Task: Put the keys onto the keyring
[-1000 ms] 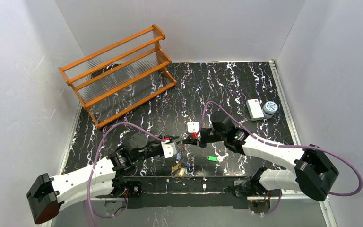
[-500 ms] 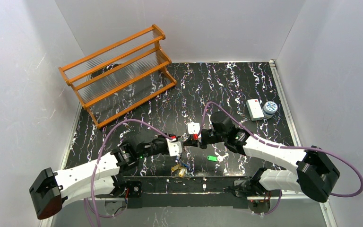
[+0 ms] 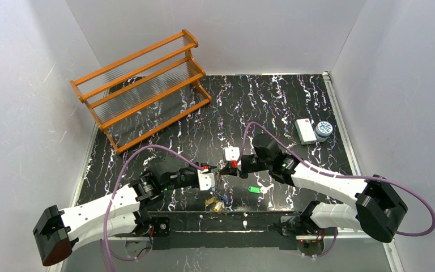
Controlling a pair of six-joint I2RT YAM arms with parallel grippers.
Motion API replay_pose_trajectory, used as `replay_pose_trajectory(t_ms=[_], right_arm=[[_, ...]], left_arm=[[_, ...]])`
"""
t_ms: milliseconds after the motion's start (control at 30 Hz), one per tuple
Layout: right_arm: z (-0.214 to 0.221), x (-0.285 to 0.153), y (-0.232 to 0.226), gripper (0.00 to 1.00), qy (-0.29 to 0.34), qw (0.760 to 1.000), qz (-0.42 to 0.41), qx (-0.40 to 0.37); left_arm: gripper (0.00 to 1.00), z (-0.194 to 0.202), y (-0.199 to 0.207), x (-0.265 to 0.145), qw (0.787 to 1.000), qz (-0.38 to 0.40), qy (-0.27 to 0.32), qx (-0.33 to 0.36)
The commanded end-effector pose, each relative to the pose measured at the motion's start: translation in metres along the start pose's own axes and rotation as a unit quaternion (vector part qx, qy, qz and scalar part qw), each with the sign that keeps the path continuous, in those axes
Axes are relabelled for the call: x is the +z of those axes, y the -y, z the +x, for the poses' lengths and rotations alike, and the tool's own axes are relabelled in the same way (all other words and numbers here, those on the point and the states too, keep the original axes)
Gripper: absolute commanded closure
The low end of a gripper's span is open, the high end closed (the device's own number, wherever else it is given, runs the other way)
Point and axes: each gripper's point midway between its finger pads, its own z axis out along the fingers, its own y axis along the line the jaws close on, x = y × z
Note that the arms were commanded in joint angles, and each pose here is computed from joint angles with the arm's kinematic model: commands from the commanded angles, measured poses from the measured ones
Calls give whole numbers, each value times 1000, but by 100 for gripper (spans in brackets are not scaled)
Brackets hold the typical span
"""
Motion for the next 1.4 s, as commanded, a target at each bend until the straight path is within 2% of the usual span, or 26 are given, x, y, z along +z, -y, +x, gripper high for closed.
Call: replay_pose_trajectory(t_ms=[0, 133, 300, 467, 667, 733, 867, 967, 1100, 1200, 1267, 1367], right_arm=[[-16, 0, 2, 99, 21, 1000, -1, -15], [-17, 0, 1, 99, 22, 1000, -3, -13], [-17, 0, 1, 99, 23, 1000, -4, -14], [-18, 0, 1, 99, 24, 1000, -3, -13], [-25, -3, 12, 97, 29, 999, 28, -8], [-23, -6, 19, 85, 27, 998, 57, 6], [-24, -15, 22, 50, 50, 993, 102, 23], [-27, -22, 20, 41, 72, 990, 121, 29], [-30, -27, 17, 40, 96, 986, 133, 34], [-30, -26, 13, 43, 103, 986, 122, 35], [-31, -24, 10, 50, 110, 987, 112, 36], [-35, -22, 5, 70, 123, 987, 97, 43]], left_arm=[[76, -7, 1, 4, 1000, 17, 5, 0], [79, 1, 0, 7, 1000, 15, -13, -2], [92, 4, -3, 9, 1000, 7, -23, -2], [100, 8, -3, 9, 999, 5, -31, -5], [100, 14, -1, 7, 999, -3, -37, -25], [100, 16, -5, 5, 998, -26, -38, -42], [100, 14, -16, -1, 990, -90, -11, -106], [100, 7, -18, -2, 981, -112, 31, -156], [100, -1, -18, -3, 964, -132, 81, -217], [100, -8, -17, -5, 954, -136, 120, -240], [100, -10, -16, -7, 949, -139, 143, -244], [100, -10, -14, -12, 943, -149, 170, -243]])
